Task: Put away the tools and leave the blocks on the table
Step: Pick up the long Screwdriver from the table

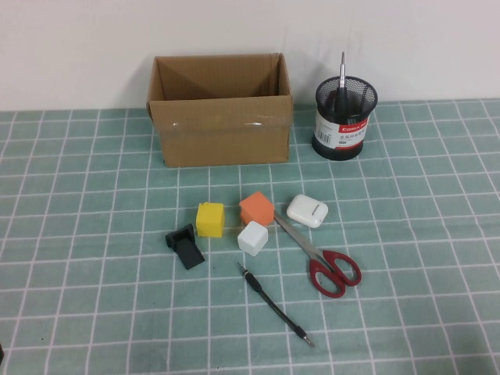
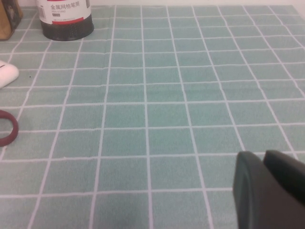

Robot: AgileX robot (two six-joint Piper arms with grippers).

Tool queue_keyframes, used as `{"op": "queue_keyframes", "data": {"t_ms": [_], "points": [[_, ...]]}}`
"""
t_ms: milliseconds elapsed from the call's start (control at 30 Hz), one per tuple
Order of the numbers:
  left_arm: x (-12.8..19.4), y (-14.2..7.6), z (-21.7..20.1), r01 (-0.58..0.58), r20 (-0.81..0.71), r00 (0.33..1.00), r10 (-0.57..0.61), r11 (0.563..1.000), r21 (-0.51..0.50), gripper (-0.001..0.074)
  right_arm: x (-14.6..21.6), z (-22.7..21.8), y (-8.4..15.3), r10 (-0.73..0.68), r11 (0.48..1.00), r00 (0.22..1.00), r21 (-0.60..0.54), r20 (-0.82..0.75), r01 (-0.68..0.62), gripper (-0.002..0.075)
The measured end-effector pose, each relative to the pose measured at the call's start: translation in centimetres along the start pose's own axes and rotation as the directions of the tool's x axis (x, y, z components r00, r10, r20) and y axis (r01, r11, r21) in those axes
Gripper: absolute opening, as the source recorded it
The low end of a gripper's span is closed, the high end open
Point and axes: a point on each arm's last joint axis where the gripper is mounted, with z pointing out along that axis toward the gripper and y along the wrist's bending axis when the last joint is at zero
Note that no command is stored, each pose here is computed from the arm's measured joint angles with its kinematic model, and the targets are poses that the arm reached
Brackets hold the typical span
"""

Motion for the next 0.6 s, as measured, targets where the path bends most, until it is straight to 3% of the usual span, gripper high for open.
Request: {"op": "queue_keyframes", "data": {"t_ms": [200,333,467,600], "points": [[0.0,0.0,0.0,0.000,-0.002,1.000,0.000,1.000,0.000,-0.0001,0.0,0.0,0.0,0.003,1.000,1.000,-0.001,0.004,-0.003,-0.0011],[0.0,0.0,0.0,0.000,-0.002,1.000,0.000,1.000,0.000,-0.0001,-0.6,0.0,0.3,0.122,0.992,0.990,-0.046,0.069,-0.119,-0.0011],[0.0,0.0,0.0,0.000,-0.002,1.000,0.000,1.000,0.000,-0.0001,-1.8,-0.2,0.7,0.392,0.916,0.907,-0.150,0.152,-0.371,-0.0011],[0.0,0.0,0.0,0.000,-0.002,1.000,0.000,1.000,0.000,-0.0001,-2.4,-0.3,0.7,0.519,0.851,0.833,-0.199,0.190,-0.485,-0.0011]]}}
